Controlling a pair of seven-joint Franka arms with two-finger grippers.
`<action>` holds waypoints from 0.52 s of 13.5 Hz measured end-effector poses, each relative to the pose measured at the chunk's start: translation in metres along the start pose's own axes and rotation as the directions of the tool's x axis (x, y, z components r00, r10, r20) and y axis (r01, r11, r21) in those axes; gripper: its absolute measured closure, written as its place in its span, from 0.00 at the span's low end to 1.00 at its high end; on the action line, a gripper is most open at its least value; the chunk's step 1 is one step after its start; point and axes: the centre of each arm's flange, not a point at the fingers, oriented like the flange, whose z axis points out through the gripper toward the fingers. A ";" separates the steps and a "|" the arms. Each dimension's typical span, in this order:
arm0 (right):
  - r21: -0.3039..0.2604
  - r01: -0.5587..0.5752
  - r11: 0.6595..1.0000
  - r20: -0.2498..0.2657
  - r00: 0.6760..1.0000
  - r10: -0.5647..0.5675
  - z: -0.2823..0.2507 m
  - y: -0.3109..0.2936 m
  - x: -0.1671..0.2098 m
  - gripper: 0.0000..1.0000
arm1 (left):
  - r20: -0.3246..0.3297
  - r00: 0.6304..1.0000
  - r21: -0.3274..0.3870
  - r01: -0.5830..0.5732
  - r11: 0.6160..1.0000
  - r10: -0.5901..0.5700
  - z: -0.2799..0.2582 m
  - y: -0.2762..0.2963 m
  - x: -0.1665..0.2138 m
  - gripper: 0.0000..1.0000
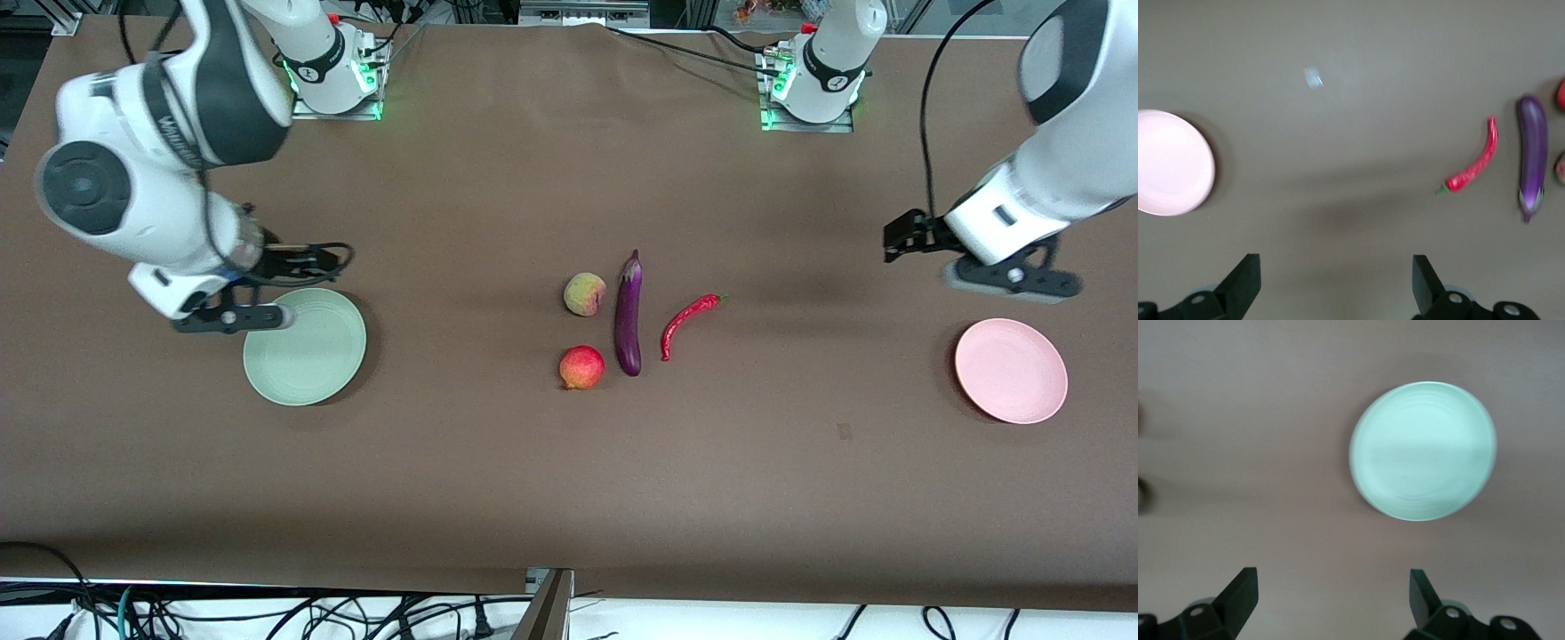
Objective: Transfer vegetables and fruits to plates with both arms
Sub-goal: 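Move the right gripper toward the peach while the left gripper approaches the chili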
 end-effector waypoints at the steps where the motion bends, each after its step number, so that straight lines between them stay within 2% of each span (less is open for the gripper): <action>1: 0.026 -0.009 1.000 -0.006 1.000 0.009 0.008 -0.020 0.001 0.00 | 0.043 0.999 -0.006 -0.008 1.000 0.008 0.020 0.003 0.007 0.00; 3: 0.084 -0.047 0.995 -0.005 0.999 0.048 0.033 -0.058 0.007 0.00 | 0.106 0.994 -0.019 -0.013 1.000 0.015 0.060 0.004 0.023 0.00; 7: 0.127 -0.198 0.972 -0.012 0.980 0.201 0.088 -0.151 0.002 0.00 | 0.102 0.994 -0.042 -0.036 0.998 0.040 0.125 0.006 0.069 0.00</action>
